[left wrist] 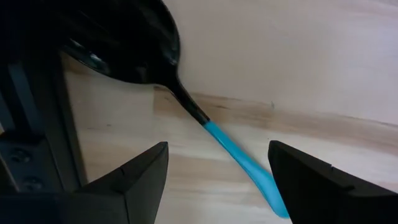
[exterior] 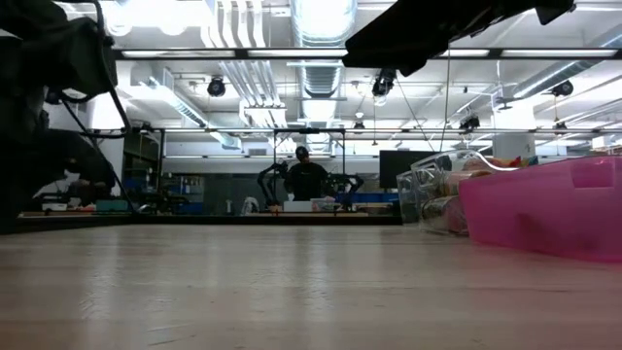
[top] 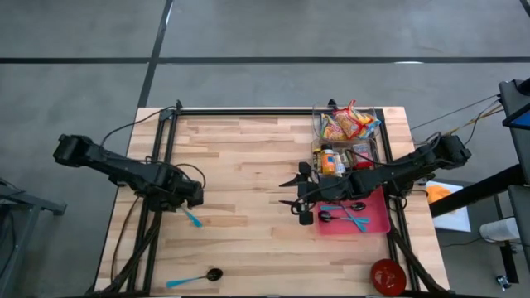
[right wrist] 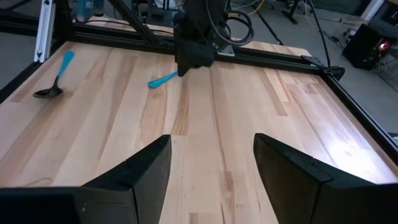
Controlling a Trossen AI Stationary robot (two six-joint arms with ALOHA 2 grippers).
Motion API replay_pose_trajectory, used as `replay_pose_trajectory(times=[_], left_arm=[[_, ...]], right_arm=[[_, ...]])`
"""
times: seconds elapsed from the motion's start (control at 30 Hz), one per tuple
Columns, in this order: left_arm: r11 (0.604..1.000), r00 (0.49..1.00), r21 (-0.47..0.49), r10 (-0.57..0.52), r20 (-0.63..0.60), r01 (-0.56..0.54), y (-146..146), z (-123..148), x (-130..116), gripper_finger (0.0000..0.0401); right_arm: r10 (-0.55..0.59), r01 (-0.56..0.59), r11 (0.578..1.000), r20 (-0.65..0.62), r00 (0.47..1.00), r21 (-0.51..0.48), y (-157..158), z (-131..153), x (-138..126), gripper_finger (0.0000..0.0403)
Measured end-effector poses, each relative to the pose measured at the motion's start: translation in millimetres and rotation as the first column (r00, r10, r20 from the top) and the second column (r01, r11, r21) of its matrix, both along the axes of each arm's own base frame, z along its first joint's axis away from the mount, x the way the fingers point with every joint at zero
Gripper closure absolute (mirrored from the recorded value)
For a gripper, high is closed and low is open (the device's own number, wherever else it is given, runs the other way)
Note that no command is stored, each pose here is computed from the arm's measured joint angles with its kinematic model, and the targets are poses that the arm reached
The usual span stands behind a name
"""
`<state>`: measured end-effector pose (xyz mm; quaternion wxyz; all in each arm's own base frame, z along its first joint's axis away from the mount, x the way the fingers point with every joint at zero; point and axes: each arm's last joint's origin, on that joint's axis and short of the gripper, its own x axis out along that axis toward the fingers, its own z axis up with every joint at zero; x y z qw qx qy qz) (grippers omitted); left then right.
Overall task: Pick & Place Food Item
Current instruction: Put the blue spoon into the red bin
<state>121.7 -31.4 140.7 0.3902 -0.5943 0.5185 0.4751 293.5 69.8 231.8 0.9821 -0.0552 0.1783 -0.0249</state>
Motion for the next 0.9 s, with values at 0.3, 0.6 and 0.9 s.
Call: replay_pose_trajectory(times=[0.3,0.6,0.9], left_arm=[[0.998,1.0,0.068,-0.002,-0.012,0.003,2,-11,1,0.0121],[0.997,1.0,0.078,-0.011,0.006,0.011,2,-13,2,0.0121],[0.996,1.0,0.088,-0.016,0.017,0.015,2,-13,3,0.0172]], right_arm=[[-0.001,0.001,1.0,0.0,1.0,-0.006,-1,0,0,0.0176],[0.0,0.0,1.0,0.0,1.0,-0.007,-1,0,0,0.0176],[0.0,0.0,1.0,0.0,1.0,-0.007,-1,0,0,0.0176]])
